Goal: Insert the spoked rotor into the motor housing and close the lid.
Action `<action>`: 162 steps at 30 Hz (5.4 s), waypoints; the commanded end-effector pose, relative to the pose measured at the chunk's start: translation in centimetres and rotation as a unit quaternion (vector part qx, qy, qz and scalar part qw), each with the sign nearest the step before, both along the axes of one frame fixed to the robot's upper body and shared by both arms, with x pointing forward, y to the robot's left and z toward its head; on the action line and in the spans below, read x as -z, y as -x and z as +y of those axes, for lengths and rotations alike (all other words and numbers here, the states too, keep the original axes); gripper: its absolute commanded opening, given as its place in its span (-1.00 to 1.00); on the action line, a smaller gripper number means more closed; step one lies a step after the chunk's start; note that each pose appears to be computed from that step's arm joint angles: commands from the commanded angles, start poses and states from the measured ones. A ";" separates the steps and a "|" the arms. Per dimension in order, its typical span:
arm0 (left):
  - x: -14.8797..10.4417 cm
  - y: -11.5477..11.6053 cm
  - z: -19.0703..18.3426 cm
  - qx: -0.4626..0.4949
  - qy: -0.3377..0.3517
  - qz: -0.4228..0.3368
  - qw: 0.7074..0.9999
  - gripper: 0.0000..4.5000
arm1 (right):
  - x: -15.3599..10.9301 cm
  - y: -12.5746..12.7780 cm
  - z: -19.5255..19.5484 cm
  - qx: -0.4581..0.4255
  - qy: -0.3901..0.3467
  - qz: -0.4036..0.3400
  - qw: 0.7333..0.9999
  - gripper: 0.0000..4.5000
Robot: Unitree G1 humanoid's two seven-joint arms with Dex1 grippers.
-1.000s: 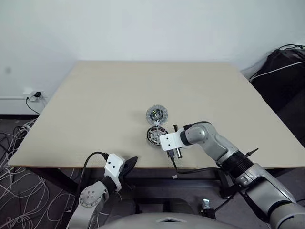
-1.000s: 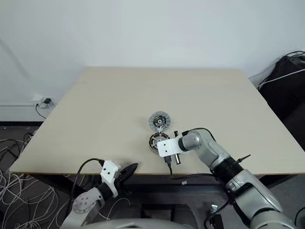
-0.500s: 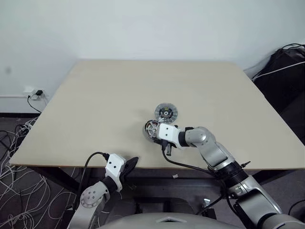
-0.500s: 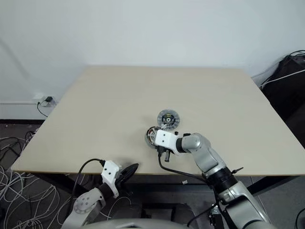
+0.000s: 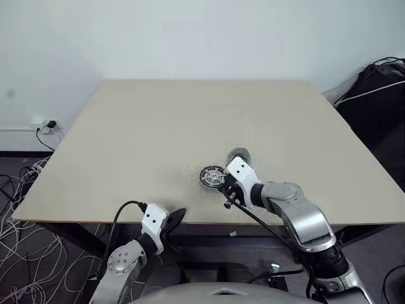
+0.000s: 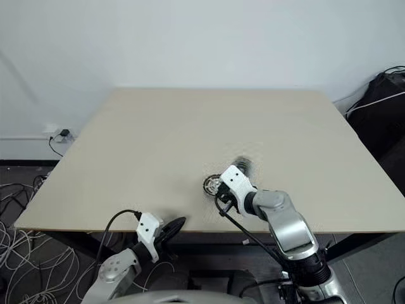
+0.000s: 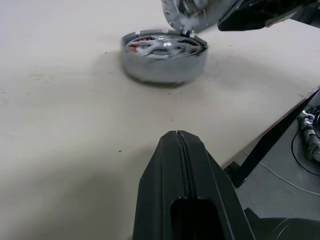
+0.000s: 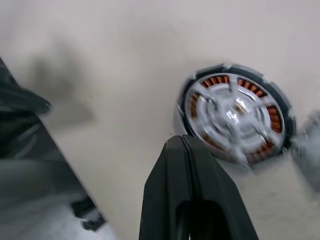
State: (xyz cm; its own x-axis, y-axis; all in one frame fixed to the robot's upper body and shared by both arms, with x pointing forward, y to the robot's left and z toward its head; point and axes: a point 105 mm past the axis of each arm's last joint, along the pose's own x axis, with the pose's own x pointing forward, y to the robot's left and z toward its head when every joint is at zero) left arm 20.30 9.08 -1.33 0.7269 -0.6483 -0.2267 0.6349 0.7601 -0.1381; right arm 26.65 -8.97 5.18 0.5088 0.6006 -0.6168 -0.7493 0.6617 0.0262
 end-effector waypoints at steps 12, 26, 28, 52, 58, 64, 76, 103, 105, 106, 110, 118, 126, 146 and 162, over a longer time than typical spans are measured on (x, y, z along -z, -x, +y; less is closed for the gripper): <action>-0.6 -0.3 -0.3 0.005 0.010 -0.013 1.000 -1.00 | -1.7 -0.8 1.9 -0.085 0.073 -0.136 0.984 -0.95; -0.6 -0.1 0.1 -0.002 0.007 -0.014 1.000 -1.00 | -8.1 -1.6 5.9 -0.083 -0.073 -0.305 0.946 -0.95; -0.6 -0.1 0.1 -0.002 0.006 -0.014 1.000 -1.00 | -9.1 -2.6 4.8 -0.037 -0.072 -0.340 0.937 -0.95; -0.8 -0.4 0.3 0.023 -0.003 -0.014 1.000 -1.00 | 0.0 -2.0 -8.2 0.225 0.133 -0.231 0.937 -0.99; -0.8 -0.4 0.4 0.018 -0.003 -0.013 1.000 -1.00 | 0.0 -2.4 -6.4 0.217 0.099 -0.222 0.945 -0.99; -0.8 -0.4 0.4 0.015 -0.003 -0.013 1.000 -1.00 | -0.7 -2.7 -4.4 0.187 0.050 -0.216 0.957 -0.99; -0.8 -0.3 0.3 0.016 -0.002 -0.013 1.000 -1.00 | -1.0 -3.8 -0.2 0.148 -0.031 -0.201 0.968 -0.99; -1.4 -0.8 0.5 0.019 -0.005 -0.027 0.999 -1.00 | 0.3 -3.6 3.4 0.061 -0.087 -0.185 0.977 -0.91; -1.4 -0.8 0.4 0.020 -0.004 -0.027 0.999 -1.00 | 0.1 -3.5 3.4 0.042 -0.084 -0.191 0.977 -0.72; -1.4 -0.8 0.4 0.020 -0.004 -0.027 0.999 -1.00 | 0.1 -3.5 3.4 0.036 -0.083 -0.191 0.977 -0.57; -1.4 -0.9 0.3 0.020 -0.003 -0.027 0.999 -1.00 | 0.5 -3.9 3.2 0.024 -0.074 -0.188 0.979 0.02; -1.7 -0.7 0.3 0.017 -0.002 -0.028 0.999 -1.00 | 1.3 -5.2 3.3 0.025 -0.065 -0.186 0.980 0.99; -1.9 -0.7 0.2 0.011 -0.003 -0.028 1.000 -1.00 | 1.7 -6.3 3.1 0.044 -0.066 -0.180 0.981 0.99; -1.7 -0.7 0.6 0.007 -0.004 -0.026 1.000 -1.00 | 3.3 -6.6 1.5 0.067 -0.056 -0.144 0.986 0.99; -1.2 -0.6 0.8 0.004 -0.005 -0.024 1.000 -1.00 | 4.1 -6.2 1.5 0.075 -0.062 -0.105 0.990 0.42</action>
State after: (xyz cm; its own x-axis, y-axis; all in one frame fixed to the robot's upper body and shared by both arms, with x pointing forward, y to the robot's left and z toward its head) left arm 20.53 9.98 -0.92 0.7239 -0.6478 -0.2374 0.6423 0.7584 -0.1108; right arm 32.56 -7.63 0.45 0.7044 0.5667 -0.4274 -0.6396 0.7678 -0.0360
